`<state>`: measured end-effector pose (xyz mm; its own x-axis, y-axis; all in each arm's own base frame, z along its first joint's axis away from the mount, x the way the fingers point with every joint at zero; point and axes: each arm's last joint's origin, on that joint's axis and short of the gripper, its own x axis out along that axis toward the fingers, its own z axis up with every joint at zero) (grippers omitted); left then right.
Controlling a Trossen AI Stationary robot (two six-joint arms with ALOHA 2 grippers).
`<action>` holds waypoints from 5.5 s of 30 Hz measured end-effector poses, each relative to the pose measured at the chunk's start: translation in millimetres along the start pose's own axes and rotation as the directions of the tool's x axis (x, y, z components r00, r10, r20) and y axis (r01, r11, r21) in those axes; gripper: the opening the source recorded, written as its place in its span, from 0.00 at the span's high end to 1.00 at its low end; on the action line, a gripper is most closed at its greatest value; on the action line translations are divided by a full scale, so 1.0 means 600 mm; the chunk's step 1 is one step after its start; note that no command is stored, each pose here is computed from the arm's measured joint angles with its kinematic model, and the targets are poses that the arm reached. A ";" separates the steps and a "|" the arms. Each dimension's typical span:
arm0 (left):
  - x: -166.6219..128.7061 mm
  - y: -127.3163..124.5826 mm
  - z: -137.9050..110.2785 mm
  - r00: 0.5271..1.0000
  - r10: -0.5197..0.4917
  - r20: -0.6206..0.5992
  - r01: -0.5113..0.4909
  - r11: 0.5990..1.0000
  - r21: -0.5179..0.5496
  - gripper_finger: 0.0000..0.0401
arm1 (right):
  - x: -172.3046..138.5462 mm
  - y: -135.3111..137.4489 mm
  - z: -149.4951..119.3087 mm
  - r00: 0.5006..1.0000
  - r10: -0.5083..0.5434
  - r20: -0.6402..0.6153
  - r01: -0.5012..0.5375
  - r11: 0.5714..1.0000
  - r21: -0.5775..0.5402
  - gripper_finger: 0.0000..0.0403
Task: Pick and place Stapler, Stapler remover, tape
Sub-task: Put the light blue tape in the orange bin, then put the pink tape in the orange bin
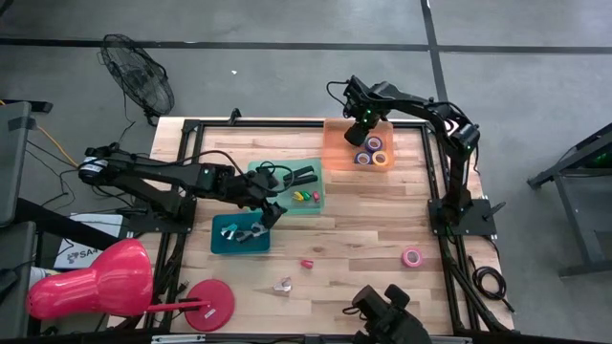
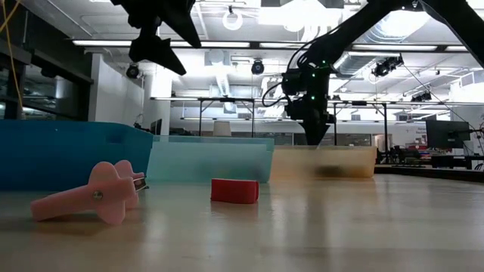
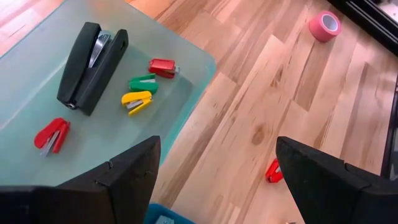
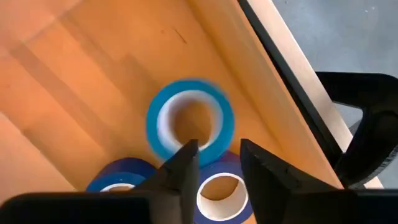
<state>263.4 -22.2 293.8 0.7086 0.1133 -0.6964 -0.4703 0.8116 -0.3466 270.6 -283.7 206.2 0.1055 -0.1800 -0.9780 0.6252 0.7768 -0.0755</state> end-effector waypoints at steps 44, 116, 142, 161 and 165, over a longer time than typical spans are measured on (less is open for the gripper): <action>-0.006 -0.015 0.002 0.977 -0.200 -0.069 0.207 0.972 0.115 0.22 | -0.264 0.092 -0.146 0.997 0.071 0.019 -0.074 0.982 0.175 0.52; -0.024 -0.047 -0.067 0.966 -0.117 -0.229 0.184 0.936 0.300 0.22 | -0.086 0.647 -0.326 0.929 0.333 -0.164 -0.289 0.926 0.244 0.52; -0.024 -0.047 -0.068 0.963 -0.125 -0.240 0.191 0.942 0.275 0.22 | -0.072 0.444 -0.508 0.922 0.187 -0.340 0.053 0.807 0.588 0.53; -0.024 -0.046 -0.067 0.967 -0.115 -0.227 0.169 0.958 0.232 0.22 | -0.017 0.418 -0.553 0.917 0.259 -0.304 0.006 0.752 0.659 0.51; -0.024 -0.046 -0.067 0.967 -0.116 -0.227 0.169 0.959 0.230 0.22 | -0.017 0.417 -0.554 0.918 0.252 -0.307 0.005 0.765 0.644 0.64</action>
<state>245.3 -69.5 288.2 0.6207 -0.1146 -0.7756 -0.2104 0.9287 -0.3055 169.1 113.0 132.5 0.0171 0.2161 -0.9762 0.9769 0.2044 0.0624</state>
